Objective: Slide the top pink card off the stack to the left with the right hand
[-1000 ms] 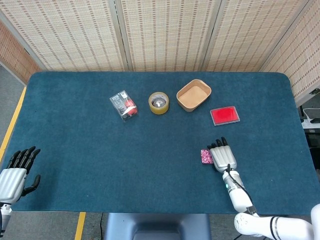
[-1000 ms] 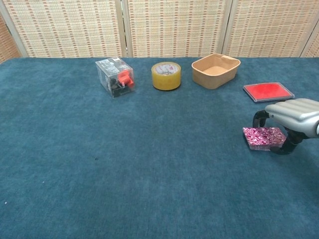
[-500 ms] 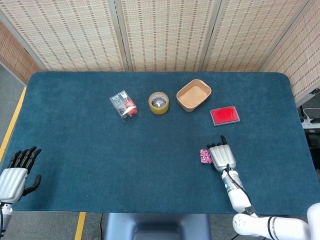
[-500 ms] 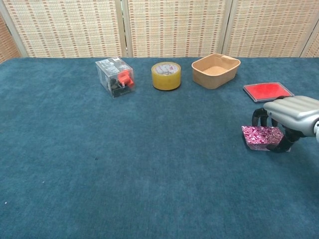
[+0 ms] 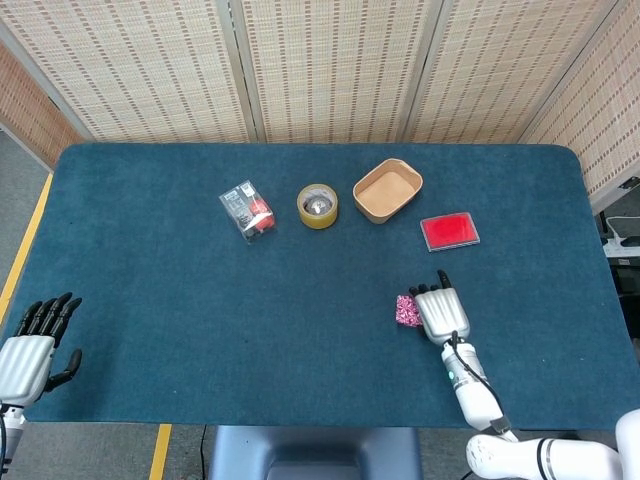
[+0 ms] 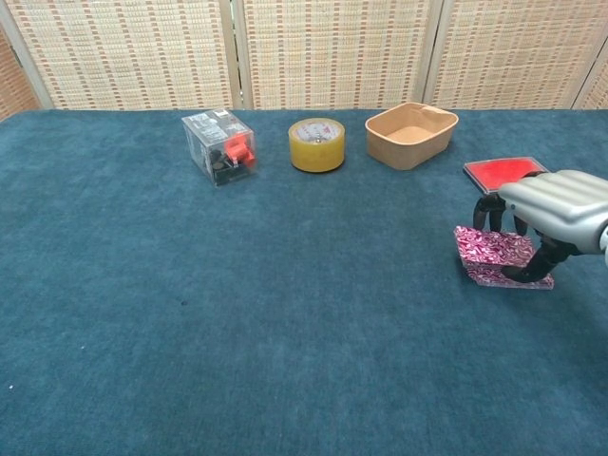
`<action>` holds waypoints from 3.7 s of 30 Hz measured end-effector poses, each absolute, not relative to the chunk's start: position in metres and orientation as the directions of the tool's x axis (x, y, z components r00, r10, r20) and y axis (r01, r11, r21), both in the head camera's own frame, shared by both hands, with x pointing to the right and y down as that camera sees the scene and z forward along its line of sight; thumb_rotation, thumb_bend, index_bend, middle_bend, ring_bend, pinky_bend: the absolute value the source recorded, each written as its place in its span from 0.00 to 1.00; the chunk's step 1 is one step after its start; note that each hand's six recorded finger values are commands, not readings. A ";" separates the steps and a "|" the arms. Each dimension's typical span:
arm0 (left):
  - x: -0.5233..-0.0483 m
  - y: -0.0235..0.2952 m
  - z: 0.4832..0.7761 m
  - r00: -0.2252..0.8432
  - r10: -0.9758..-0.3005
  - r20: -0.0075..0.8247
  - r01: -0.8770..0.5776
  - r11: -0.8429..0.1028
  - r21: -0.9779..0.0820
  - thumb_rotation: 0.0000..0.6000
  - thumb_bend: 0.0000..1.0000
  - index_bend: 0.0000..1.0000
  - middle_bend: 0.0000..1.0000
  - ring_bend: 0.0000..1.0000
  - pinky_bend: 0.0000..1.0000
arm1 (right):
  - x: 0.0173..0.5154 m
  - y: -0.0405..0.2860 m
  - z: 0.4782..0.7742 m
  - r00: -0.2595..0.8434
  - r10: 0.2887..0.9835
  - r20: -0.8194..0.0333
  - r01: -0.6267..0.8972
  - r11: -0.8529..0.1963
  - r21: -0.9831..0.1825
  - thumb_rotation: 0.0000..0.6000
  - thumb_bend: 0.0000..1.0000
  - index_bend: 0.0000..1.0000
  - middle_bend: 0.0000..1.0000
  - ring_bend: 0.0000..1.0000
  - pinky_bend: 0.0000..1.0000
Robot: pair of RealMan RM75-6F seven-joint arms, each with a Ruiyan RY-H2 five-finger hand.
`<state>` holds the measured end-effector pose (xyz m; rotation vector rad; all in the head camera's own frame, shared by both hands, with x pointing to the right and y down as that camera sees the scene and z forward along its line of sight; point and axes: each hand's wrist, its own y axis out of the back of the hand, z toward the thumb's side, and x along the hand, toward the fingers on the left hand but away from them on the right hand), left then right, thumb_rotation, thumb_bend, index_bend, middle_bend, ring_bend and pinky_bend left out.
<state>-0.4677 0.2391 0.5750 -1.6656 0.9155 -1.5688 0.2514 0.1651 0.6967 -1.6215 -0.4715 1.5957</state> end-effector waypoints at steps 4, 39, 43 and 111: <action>-0.467 0.239 0.575 0.032 -0.845 0.534 -0.046 -0.535 -0.843 1.00 0.47 0.00 0.00 0.00 0.02 | 0.240 0.168 0.689 0.173 0.740 -0.650 -0.245 -0.607 -0.756 1.00 0.24 0.62 0.47 0.41 0.10; -0.470 0.241 0.575 0.024 -0.840 0.542 -0.056 -0.542 -0.838 1.00 0.46 0.00 0.00 0.00 0.02 | 0.210 0.189 0.686 0.257 0.707 -0.658 -0.345 -0.569 -0.746 1.00 0.24 0.00 0.13 0.11 0.00; -0.469 0.241 0.576 0.028 -0.838 0.545 -0.051 -0.545 -0.837 1.00 0.47 0.00 0.00 0.00 0.02 | 0.243 0.181 0.689 0.182 0.717 -0.673 -0.354 -0.591 -0.725 1.00 0.24 0.00 0.12 0.11 0.00; -0.468 0.241 0.579 0.025 -0.837 0.547 -0.042 -0.547 -0.836 1.00 0.47 0.00 0.00 0.00 0.02 | 0.256 0.177 0.720 0.109 0.706 -0.700 -0.369 -0.625 -0.688 1.00 0.24 0.50 0.43 0.40 0.15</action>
